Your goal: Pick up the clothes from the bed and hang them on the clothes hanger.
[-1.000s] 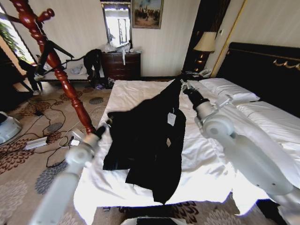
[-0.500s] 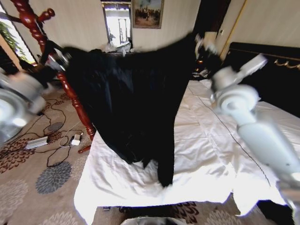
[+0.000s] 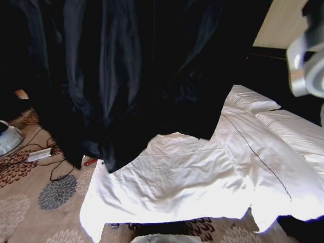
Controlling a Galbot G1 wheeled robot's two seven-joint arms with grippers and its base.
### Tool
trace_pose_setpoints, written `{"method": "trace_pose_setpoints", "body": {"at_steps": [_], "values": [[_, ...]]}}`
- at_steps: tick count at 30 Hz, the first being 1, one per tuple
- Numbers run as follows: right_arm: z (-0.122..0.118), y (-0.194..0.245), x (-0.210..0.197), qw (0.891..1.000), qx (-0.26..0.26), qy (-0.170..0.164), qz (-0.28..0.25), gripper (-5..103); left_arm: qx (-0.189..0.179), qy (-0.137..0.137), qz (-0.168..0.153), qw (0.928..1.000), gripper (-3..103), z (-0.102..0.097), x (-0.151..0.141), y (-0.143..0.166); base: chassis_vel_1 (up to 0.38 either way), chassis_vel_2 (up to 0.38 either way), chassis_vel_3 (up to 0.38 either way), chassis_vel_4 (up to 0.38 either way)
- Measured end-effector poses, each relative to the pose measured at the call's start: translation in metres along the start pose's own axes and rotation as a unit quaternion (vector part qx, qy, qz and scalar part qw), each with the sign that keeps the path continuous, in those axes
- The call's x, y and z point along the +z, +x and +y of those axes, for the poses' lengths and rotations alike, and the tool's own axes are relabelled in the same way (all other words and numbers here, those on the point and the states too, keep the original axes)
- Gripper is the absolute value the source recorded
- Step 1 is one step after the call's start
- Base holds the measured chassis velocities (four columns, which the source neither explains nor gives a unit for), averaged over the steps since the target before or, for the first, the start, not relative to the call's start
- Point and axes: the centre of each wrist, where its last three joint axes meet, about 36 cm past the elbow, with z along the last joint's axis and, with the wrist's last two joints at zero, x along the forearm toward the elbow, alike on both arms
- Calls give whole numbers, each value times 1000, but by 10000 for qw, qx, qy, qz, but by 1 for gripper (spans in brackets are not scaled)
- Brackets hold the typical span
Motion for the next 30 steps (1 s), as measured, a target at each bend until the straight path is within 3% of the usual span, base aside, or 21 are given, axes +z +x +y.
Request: {"method": "trace_pose_setpoints", "body": {"at_steps": [3, 5, 9, 15, 20, 22, 25, 26, 28, 30], "values": [[9, 9, -1, 9999, -47, 14, 99, 1, -5, -68, 111, 9999, 2, -9, 5, 1, 0, 0, 0, 0], [24, 21, -13, 9997, -86, 56, 199, 1, 18, -220, 312, 9993, 2, -29, 11, 6, 0, 0, 0, 0], [36, 27, -30, 9996, -141, 179, 178, 1, 152, -333, 309, 9989, 2, -47, 11, 14, 0, 0, 0, 0], [60, 35, -64, 9993, 61, 238, 268, 1, 225, -165, 195, 9994, 2, -63, -4, 26, 0, 0, 0, 0], [74, 40, -73, 9975, 277, 415, 492, 1, 257, -91, 289, 9992, 2, -68, -3, 30, 0, 0, 0, 0], [73, 40, -69, 9963, 391, 448, 624, 1, 224, -135, 367, 9990, 2, -67, 5, 29, 0, 0, 0, 0], [46, 39, -28, 9861, 966, 570, 1224, 1, -41, -456, 706, 9965, 2, -53, 51, 22, 0, 0, 0, 0], [46, 39, -28, 9861, 966, 570, 1224, 1, -41, -456, 706, 9965, 2, -53, 51, 22, 0, 0, 0, 0], [21, 35, 13, 9786, 1277, 511, 1529, 1, -241, -542, 962, 9936, 2, -39, 84, 19, 0, 0, 0, 0], [0, 31, 64, 9706, 1515, 281, 1851, 1, -504, -414, 1252, 9900, 2, -19, 116, 13, 0, 0, 0, 0]]}}
